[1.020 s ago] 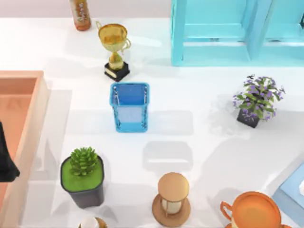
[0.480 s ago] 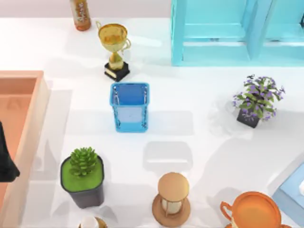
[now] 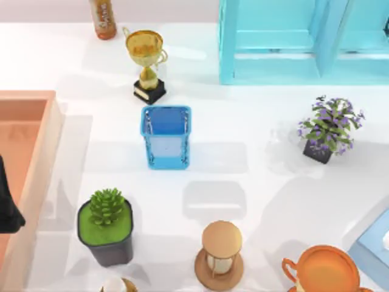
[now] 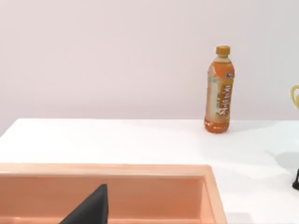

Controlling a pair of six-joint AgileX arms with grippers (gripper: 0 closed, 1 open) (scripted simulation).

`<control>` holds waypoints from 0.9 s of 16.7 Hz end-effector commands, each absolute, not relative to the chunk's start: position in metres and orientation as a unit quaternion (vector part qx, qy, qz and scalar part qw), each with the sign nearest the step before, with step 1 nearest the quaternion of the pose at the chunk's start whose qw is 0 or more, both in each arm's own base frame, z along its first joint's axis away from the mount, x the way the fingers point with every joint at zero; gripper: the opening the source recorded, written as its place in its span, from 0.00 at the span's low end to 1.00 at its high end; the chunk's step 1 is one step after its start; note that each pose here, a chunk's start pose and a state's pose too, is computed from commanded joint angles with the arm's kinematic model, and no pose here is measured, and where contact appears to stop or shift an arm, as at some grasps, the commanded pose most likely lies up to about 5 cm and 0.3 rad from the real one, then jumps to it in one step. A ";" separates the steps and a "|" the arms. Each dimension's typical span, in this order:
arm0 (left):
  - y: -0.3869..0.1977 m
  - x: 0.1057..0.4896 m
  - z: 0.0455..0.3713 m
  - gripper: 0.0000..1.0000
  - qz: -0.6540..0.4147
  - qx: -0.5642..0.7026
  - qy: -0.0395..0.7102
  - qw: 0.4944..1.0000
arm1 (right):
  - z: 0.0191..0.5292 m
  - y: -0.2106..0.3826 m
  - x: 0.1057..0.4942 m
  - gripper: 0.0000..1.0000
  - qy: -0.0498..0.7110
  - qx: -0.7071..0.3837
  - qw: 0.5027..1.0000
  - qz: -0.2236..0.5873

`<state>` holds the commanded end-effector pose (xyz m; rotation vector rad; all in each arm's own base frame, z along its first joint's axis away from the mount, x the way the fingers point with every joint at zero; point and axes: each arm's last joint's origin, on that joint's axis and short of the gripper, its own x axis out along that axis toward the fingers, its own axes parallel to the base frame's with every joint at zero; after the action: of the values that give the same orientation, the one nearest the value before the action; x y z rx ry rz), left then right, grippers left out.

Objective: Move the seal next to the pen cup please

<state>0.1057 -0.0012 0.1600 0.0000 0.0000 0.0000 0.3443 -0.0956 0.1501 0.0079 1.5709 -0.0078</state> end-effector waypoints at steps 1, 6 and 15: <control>-0.001 0.106 0.160 1.00 0.000 0.000 0.000 1.000 | 0.150 -0.096 0.344 0.02 0.707 0.004 0.707 -0.004; -0.001 0.106 0.160 1.00 0.000 0.000 0.000 1.000 | 0.150 -0.096 0.344 0.00 0.707 0.004 0.707 -0.004; -0.001 0.106 0.160 1.00 0.000 0.000 0.000 1.000 | 0.182 -0.064 0.359 0.00 0.705 0.003 0.709 -0.005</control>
<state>0.1057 -0.0012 0.1600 0.0000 0.0000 0.0000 0.3590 -0.0639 0.1816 0.0072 1.5644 -0.0104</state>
